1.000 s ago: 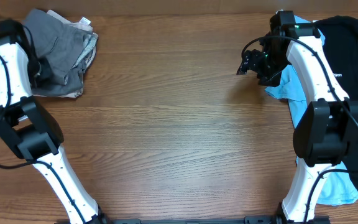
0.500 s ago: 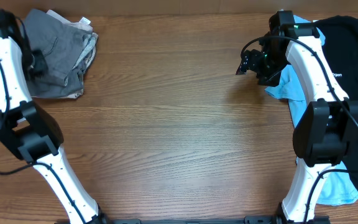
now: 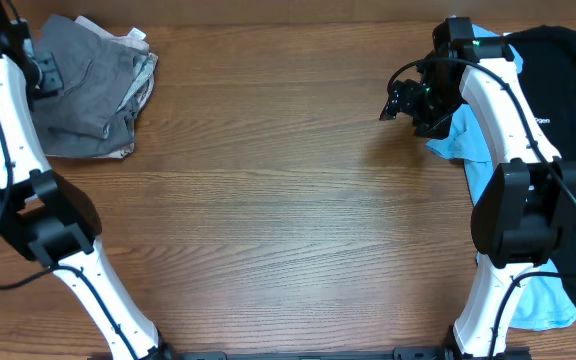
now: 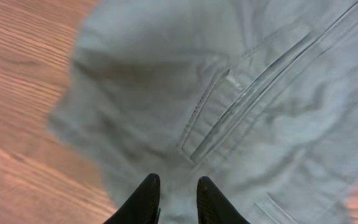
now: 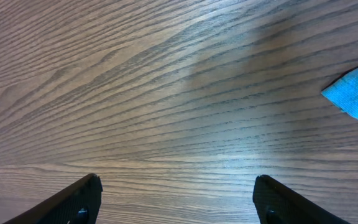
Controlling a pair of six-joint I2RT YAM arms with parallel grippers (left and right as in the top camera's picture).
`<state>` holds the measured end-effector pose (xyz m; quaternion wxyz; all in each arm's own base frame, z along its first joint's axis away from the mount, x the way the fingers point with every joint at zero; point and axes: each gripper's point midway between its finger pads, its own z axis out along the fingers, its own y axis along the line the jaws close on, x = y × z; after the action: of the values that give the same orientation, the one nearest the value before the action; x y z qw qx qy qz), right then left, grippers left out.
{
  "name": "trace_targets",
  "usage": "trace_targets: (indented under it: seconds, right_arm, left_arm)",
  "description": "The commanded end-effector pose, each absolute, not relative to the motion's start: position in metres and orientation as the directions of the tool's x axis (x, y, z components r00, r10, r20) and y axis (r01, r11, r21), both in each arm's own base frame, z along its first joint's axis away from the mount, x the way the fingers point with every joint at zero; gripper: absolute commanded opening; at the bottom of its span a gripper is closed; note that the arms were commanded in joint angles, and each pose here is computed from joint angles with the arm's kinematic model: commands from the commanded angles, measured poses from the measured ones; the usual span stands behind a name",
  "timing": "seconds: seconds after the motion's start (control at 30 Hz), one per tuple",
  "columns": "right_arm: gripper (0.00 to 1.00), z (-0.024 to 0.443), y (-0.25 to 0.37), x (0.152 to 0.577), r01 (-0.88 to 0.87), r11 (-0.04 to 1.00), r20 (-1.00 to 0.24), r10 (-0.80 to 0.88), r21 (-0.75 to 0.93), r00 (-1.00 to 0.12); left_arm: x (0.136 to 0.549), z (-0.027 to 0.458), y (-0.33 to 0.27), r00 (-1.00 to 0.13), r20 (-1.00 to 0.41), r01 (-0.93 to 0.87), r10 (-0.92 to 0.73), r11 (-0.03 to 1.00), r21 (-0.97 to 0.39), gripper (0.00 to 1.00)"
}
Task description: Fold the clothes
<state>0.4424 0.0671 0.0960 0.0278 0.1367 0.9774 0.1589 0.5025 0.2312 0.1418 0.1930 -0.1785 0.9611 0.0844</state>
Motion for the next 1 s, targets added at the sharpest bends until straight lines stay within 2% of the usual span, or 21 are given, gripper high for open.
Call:
trace_targets:
  seconds: [0.0,0.13,0.23,0.37,0.5,0.53,0.67,0.7,0.83,0.97]
  right_arm:
    - [0.82,0.108,0.070,0.447,0.244,0.911,-0.045,0.273,0.333,-0.961]
    - [0.82,0.108,0.070,0.447,0.244,0.911,-0.043,0.273,0.333,-0.961]
    - [0.82,0.108,0.070,0.445,0.243,0.912,-0.039,0.270,0.331,-0.962]
    - [0.82,0.108,0.070,0.445,0.243,0.912,-0.039,0.271,0.331,-0.962]
    - [0.82,0.111,0.070,0.452,0.206,0.919,-0.075,0.244,0.336,-0.967]
    - [0.85,0.116,0.069,0.454,0.185,0.924,-0.095,0.228,0.334,-0.969]
    - [0.96,0.147,0.066,0.465,0.166,0.931,-0.159,0.227,0.326,-0.961]
    - [1.00,0.171,0.066,0.471,0.151,0.930,-0.201,0.227,0.335,-0.953]
    - [1.00,0.224,0.066,0.474,0.121,0.929,-0.283,0.228,0.350,-0.932]
    - [1.00,0.271,0.066,0.461,0.100,0.928,-0.338,0.229,0.359,-0.913]
  left_arm:
    - [0.498,0.073,0.226,-0.927,-0.261,-0.300,-0.268,0.949,0.092,0.23]
    - [0.488,0.020,0.221,-0.949,-0.149,-0.291,-0.278,0.954,0.076,0.22]
    - [0.487,0.009,0.220,-0.951,-0.131,-0.290,-0.279,0.955,0.070,0.22]
    - [0.493,0.032,0.222,-0.944,-0.181,-0.293,-0.275,0.953,0.076,0.22]
    - [0.499,0.092,0.225,-0.918,-0.296,-0.301,-0.264,0.949,0.089,0.24]
    - [0.500,0.109,0.225,-0.909,-0.326,-0.304,-0.260,0.948,0.091,0.25]
    - [0.497,0.165,0.223,-0.873,-0.422,-0.312,-0.245,0.945,0.098,0.51]
    - [0.495,0.189,0.218,-0.856,-0.461,-0.308,-0.235,0.947,0.088,0.59]
    - [0.489,0.232,0.202,-0.821,-0.529,-0.281,-0.216,0.959,0.044,0.75]
    - [0.483,0.269,0.176,-0.787,-0.585,-0.220,-0.196,0.975,-0.030,0.86]
